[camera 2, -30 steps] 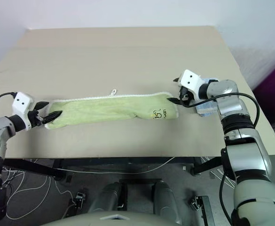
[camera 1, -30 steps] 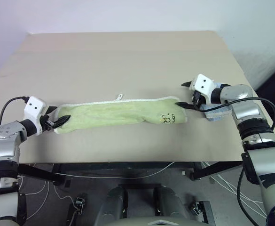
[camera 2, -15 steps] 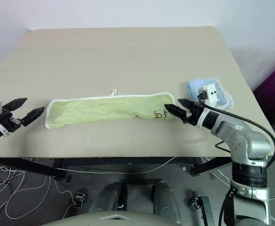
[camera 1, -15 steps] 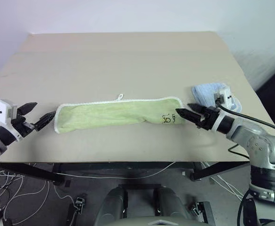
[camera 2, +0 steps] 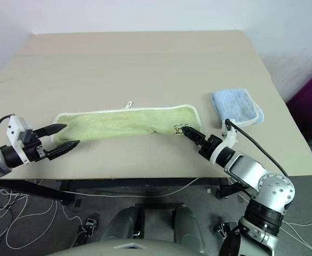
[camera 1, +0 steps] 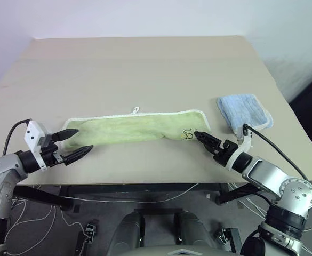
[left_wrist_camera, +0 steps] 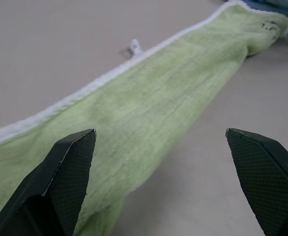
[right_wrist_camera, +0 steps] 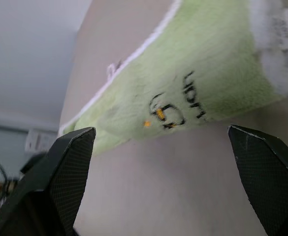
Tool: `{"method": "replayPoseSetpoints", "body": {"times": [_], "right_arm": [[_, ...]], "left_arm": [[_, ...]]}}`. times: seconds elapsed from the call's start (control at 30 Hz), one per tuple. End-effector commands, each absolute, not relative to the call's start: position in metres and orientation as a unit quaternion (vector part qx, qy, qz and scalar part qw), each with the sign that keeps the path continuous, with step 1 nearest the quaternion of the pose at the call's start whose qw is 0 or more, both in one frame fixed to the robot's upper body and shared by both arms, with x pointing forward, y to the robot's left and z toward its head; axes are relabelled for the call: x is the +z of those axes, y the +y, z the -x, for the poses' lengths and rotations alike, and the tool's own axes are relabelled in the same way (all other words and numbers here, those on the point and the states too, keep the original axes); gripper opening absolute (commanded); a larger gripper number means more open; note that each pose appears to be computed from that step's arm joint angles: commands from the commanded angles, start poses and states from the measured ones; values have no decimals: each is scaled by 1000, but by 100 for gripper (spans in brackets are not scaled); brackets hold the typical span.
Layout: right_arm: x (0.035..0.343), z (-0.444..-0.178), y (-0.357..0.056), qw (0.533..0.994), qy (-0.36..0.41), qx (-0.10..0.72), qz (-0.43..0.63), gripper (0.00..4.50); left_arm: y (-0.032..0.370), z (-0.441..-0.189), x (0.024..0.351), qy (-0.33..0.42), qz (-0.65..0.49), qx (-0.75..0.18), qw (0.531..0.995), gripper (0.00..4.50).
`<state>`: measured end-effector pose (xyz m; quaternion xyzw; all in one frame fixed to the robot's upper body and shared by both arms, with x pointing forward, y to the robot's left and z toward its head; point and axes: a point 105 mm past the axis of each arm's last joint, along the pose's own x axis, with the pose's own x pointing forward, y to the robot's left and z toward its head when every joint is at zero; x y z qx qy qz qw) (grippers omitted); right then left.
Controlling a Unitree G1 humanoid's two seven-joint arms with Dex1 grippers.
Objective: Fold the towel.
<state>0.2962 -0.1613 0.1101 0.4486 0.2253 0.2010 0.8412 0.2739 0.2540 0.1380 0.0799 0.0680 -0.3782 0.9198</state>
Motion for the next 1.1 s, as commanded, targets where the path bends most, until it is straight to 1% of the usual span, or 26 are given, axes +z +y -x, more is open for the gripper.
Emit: {"method": "replayPoseSetpoints", "body": {"times": [0.03,0.2,0.37,0.47,0.5,0.63,0.83,0.87,1.0,1.1], "right_arm": [[117,-308,-165,829,209,169,-490,450],[105,-318,-165,821,229,115,-511,450],[101,-322,-163,812,228,91,-529,450],[104,-325,-162,808,217,86,-541,394],[105,-326,-162,808,213,83,-543,364],[106,-328,-163,808,209,76,-545,228],[114,-333,-178,814,186,52,-548,15],[116,-334,-182,818,180,48,-544,7],[123,-335,-200,831,162,35,-531,7],[133,-336,-217,850,146,35,-505,7]], "left_arm": [[234,-269,142,56,-77,-416,904,443],[216,-263,136,62,-69,-451,888,443],[208,-258,132,65,-66,-468,879,443],[206,-259,130,66,-68,-468,878,447],[206,-259,130,66,-68,-469,878,447],[206,-260,130,65,-69,-469,878,447],[206,-262,128,63,-68,-467,879,447],[206,-263,127,63,-68,-466,880,447],[206,-265,124,64,-69,-464,881,447],[206,-267,122,64,-69,-464,881,447]]}}
